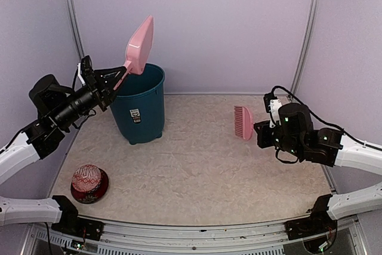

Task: Sweep away the paper scraps from the table

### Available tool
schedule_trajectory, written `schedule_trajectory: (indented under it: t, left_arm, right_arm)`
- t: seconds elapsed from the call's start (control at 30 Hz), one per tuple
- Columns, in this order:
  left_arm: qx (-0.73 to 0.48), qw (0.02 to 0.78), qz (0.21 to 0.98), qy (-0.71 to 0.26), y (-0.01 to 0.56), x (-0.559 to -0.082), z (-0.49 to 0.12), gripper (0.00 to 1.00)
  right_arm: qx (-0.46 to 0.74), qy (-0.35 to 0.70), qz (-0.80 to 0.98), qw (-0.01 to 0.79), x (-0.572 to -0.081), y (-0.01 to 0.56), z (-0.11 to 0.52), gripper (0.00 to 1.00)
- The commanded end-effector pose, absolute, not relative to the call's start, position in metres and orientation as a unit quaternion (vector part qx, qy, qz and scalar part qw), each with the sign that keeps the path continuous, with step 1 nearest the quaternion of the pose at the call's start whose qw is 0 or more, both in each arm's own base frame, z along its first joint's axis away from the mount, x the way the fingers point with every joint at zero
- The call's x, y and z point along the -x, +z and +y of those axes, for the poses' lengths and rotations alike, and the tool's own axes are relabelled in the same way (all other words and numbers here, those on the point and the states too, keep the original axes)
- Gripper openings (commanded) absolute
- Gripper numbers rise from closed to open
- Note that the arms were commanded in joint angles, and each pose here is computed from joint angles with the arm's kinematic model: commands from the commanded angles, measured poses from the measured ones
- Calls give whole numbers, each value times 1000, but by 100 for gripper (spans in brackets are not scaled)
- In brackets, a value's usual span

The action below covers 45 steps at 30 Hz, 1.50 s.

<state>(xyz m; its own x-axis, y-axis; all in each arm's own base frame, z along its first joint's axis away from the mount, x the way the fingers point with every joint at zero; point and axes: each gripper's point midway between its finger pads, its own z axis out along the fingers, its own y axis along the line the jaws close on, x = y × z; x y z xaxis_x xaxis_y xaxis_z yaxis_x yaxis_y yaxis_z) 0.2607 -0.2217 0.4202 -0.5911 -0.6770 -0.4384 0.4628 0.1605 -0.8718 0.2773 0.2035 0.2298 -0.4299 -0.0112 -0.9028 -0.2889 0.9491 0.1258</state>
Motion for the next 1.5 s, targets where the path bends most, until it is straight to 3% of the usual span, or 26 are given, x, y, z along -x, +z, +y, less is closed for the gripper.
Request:
schedule_trajectory:
  t: [0.0, 0.3, 0.73, 1.1, 1.47]
  left_arm:
    - [44, 480, 674, -560, 399, -250, -228, 0]
    - [-31, 478, 746, -463, 348, -221, -270, 0]
    - [-163, 477, 807, -308, 269, -178, -341, 0]
    - [-224, 453, 849, -157, 177, -174, -385, 0]
    - [-248, 423, 867, -90, 112, -181, -403, 0]
  right_arm:
    - [71, 134, 813, 562, -281, 256, 194, 0]
    - [62, 148, 800, 578, -288, 264, 191, 0]
    - [19, 289, 798, 528, -307, 242, 198, 0]
    - [-26, 293, 810, 507, -317, 211, 181, 0]
    - [-34, 327, 818, 472, -307, 179, 187, 0]
